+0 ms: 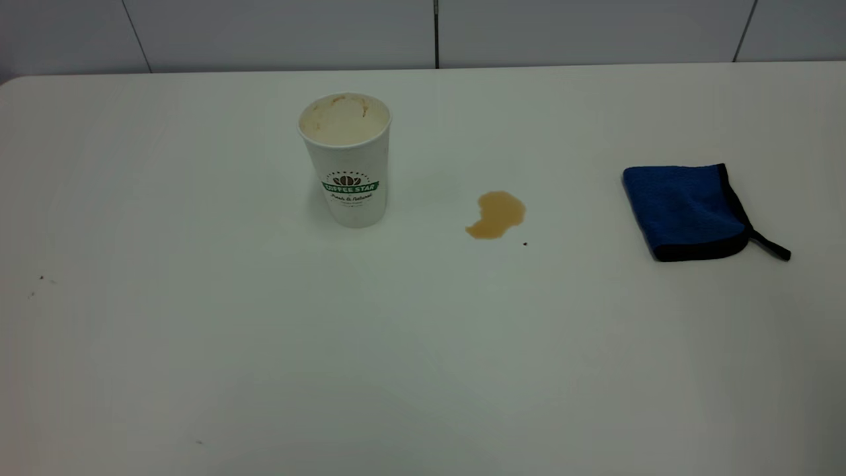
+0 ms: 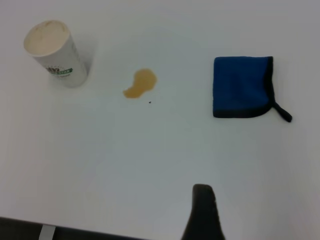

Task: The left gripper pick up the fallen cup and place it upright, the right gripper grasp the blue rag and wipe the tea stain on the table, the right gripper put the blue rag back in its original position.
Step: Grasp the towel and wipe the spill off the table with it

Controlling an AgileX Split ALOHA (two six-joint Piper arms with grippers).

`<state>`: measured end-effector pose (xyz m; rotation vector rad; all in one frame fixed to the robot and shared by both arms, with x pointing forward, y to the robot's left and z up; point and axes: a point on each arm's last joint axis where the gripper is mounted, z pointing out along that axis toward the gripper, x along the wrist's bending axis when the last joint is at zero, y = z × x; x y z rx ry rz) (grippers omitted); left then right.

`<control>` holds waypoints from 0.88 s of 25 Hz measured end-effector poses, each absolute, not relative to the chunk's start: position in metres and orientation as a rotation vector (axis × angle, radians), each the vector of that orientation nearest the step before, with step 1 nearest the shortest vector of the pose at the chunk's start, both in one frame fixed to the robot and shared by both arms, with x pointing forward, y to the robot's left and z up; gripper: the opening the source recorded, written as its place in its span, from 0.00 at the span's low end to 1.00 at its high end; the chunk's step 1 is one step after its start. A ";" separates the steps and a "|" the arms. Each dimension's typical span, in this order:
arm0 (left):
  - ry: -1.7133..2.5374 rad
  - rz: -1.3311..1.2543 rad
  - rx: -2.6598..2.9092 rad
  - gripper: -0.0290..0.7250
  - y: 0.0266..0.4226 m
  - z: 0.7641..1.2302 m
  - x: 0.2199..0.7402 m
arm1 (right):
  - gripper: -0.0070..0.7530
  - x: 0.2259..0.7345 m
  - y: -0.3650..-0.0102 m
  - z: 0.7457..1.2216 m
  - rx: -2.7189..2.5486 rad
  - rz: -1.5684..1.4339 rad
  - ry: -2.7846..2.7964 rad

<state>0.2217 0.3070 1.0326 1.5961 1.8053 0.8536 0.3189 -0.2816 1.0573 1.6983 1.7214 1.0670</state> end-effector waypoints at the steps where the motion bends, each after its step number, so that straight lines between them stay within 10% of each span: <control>1: 1.805 0.854 1.596 0.70 0.307 1.033 0.222 | 0.85 0.332 -0.281 1.055 1.693 1.051 1.757; 22: 1.804 0.854 1.598 0.70 0.307 1.033 0.222 | 0.79 0.552 -0.280 0.891 1.655 0.635 2.245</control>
